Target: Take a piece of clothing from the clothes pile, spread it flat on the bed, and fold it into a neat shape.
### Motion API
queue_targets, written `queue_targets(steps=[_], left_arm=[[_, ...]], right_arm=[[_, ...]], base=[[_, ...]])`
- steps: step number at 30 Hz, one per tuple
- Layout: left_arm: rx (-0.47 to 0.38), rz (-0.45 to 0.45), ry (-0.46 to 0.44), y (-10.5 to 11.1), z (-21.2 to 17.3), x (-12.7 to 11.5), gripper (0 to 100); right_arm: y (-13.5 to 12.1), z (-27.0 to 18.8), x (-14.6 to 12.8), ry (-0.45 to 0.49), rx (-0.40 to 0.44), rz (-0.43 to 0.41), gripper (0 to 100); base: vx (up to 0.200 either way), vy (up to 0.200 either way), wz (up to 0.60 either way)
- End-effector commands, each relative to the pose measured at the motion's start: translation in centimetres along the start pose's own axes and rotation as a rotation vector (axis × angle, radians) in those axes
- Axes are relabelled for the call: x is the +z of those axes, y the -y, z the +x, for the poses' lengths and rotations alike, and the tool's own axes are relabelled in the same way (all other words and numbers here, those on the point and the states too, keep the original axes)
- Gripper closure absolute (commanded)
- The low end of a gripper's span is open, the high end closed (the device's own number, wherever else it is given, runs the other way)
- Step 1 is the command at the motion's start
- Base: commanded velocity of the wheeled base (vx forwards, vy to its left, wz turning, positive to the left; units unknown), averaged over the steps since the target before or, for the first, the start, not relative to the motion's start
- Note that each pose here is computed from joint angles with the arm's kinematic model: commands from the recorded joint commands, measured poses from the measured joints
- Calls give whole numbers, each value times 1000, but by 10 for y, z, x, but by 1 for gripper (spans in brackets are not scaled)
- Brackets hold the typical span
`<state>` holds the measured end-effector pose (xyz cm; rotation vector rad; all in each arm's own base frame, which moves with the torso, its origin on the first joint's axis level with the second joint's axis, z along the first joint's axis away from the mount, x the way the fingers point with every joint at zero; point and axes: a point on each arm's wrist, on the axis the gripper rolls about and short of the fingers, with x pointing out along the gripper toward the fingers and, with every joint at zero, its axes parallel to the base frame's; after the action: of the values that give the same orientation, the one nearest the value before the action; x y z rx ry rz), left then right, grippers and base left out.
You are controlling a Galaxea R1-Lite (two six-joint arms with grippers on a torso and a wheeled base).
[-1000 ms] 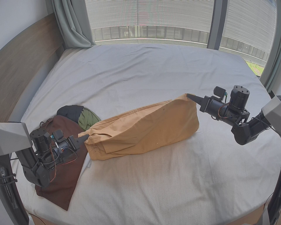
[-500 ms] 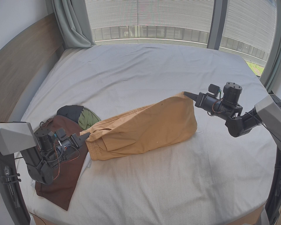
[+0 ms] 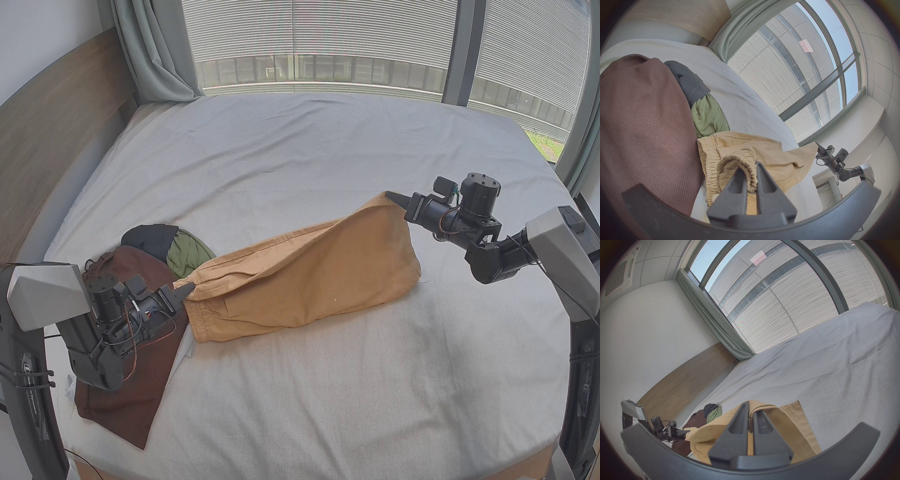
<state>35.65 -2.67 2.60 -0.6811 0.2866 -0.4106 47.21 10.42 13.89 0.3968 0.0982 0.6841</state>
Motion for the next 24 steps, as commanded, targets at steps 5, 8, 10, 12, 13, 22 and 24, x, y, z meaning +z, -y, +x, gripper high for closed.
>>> queue_targets(steps=[5, 8, 10, 12, 13, 22, 24], left_arm=[[-1, -1, 2, -3, 4, -1, 100], [-4, 0, 3, -3, 5, 0, 100], [-5, 0, 6, -4, 7, 0, 100], [-4, 1, 6, -5, 8, -1, 100], [-4, 1, 6, -5, 8, -1, 100], [0, -2, 6, -8, 9, -1, 100], [-1, -2, 7, -8, 9, -1, 100]], right_arm=[[19, 16, -21, -18, -24, 13, 100], [22, 19, -22, -11, -22, 10, 100], [22, 21, -22, -8, -19, 8, 100], [22, 22, -21, -6, -19, 7, 100], [22, 22, -21, -6, -19, 7, 100], [29, 32, -29, -11, -19, 9, 100], [29, 34, -28, -4, -16, 6, 100]], base=[[0, 0, 0], [0, 0, 0], [0, 0, 0], [0, 0, 0], [0, 0, 0], [0, 0, 0], [0, 0, 0]])
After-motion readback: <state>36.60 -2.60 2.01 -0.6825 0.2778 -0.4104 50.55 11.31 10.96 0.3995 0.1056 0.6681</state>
